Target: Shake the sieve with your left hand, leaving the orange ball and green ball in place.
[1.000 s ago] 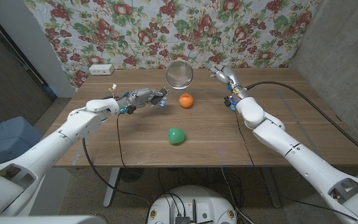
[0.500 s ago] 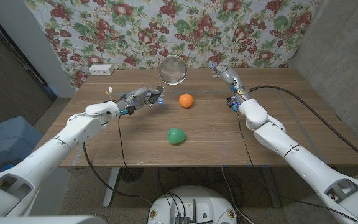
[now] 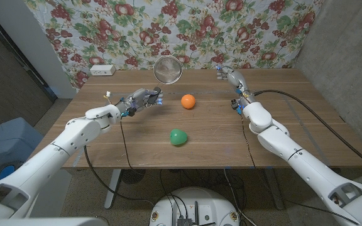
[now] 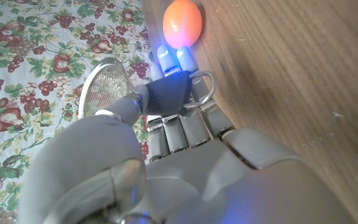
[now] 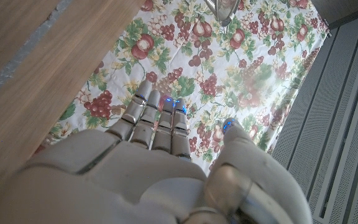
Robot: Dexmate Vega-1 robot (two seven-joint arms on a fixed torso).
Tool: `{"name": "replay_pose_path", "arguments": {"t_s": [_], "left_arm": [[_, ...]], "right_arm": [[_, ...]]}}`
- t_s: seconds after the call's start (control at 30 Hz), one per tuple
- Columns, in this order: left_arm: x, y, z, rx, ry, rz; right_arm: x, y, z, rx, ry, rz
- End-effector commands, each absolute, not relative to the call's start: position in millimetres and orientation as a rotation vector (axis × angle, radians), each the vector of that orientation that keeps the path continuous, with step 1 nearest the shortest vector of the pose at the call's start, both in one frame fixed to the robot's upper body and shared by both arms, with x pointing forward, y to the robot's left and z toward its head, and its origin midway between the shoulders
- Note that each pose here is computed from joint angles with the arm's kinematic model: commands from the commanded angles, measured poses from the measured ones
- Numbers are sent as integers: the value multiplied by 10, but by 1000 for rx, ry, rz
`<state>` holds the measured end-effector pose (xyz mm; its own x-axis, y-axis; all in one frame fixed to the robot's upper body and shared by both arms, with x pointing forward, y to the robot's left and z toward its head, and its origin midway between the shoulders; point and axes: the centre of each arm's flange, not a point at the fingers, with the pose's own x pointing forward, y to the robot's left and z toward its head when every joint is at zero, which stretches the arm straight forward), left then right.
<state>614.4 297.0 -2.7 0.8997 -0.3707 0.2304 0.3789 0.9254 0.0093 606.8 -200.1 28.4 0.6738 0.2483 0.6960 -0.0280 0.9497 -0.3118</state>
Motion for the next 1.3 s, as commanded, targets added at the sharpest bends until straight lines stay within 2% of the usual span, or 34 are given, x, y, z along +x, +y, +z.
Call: {"name": "replay_pose_path", "arguments": {"t_s": [0.03,0.63,1.3], "left_arm": [[6008,3079,5,-41,-91,-309],[5948,3126,49,-58,31,-310],[6003,3117,150,2,-13,-388]], "right_arm": [[6073,-2030,244,-273,-818,153],[6095,-2071,211,-262,-812,150],[6105,-2088,207,-257,-809,141]]}}
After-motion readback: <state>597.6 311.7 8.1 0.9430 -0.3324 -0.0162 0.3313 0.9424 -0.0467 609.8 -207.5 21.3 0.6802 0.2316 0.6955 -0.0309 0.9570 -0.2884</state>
